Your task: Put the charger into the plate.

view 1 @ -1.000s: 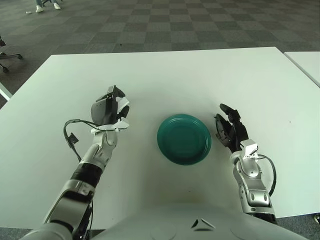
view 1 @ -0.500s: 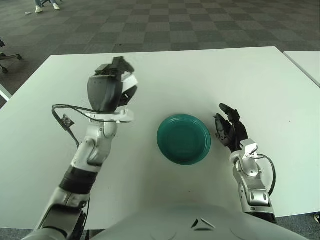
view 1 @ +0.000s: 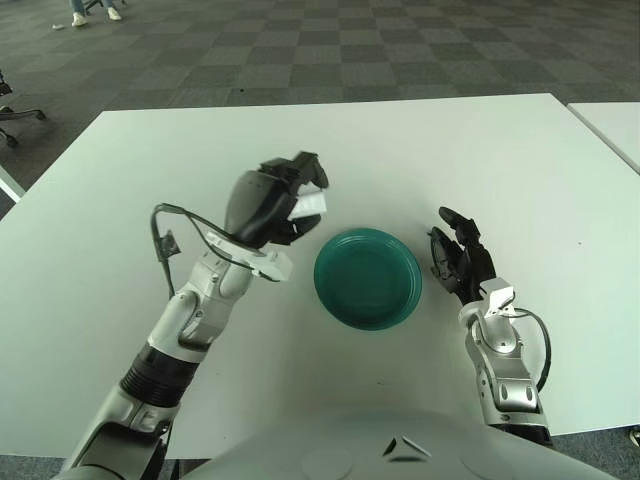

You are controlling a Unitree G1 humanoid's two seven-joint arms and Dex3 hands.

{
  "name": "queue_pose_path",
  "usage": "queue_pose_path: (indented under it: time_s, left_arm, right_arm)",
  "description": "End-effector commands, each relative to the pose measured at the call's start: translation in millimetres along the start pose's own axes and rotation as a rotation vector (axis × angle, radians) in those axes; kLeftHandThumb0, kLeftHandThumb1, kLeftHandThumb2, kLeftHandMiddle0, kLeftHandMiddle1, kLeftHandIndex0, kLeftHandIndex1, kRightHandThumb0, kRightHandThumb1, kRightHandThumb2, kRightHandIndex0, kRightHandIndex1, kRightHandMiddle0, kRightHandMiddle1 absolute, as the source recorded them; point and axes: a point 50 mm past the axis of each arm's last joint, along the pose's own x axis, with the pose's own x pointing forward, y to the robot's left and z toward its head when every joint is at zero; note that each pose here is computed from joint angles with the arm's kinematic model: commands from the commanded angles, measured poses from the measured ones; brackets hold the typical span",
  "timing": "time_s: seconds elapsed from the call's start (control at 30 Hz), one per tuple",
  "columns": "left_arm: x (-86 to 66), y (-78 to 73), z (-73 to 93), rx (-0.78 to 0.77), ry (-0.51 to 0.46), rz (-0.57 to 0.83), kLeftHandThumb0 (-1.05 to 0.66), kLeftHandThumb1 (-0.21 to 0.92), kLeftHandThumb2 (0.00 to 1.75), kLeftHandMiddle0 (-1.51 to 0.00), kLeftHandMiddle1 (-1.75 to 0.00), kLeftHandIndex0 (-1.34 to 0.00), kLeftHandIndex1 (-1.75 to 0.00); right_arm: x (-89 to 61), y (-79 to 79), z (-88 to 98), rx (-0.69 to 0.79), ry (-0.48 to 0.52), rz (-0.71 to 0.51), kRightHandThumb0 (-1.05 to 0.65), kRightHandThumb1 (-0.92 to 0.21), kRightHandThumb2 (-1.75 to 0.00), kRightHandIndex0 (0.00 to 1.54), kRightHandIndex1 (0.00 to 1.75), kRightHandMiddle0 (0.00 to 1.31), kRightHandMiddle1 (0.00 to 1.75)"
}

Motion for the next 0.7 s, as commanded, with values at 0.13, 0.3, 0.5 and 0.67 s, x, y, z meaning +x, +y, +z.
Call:
queue_pose_path:
  time_s: [0.13, 0.3, 0.5, 0.67]
  left_arm:
    - [12.1, -29.0, 12.2, -0.065, -0.084, -0.096, -0.47, 0.35, 1.28, -1.19, -1.75, -0.59, -1.75]
    - [10.1, -38.7, 15.8, -0.074, -0.095, -0.157, -0.47, 0.34, 1.28, -1.17, -1.75, -0.59, -1.75]
    - [9.5, -47.8, 18.6, -0.067, -0.091, -0.259, -0.47, 0.33, 1.29, -1.13, -1.75, -0.60, -1.75]
    - [6.6, -62.9, 14.0, -0.062, -0.070, -0.309, -0.47, 0.33, 1.30, -1.13, -1.75, -0.60, -1.75]
  right_arm:
    - [-4.9, 5.7, -11.9, 0.000, 0.063, 0.000, -0.65, -0.92, -0.60, 0.29, 0.00, 0.00, 0.62]
    - [-6.6, 9.7, -11.9, 0.001, 0.062, 0.000, -0.65, -0.92, -0.60, 0.29, 0.00, 0.00, 0.62]
    - [-8.3, 13.2, -11.9, 0.001, 0.062, 0.000, -0.65, -0.92, -0.60, 0.29, 0.00, 0.00, 0.62]
    - [-9.5, 15.8, -12.0, 0.002, 0.062, 0.000, -0.65, -0.92, -0.60, 0.29, 0.00, 0.00, 0.62]
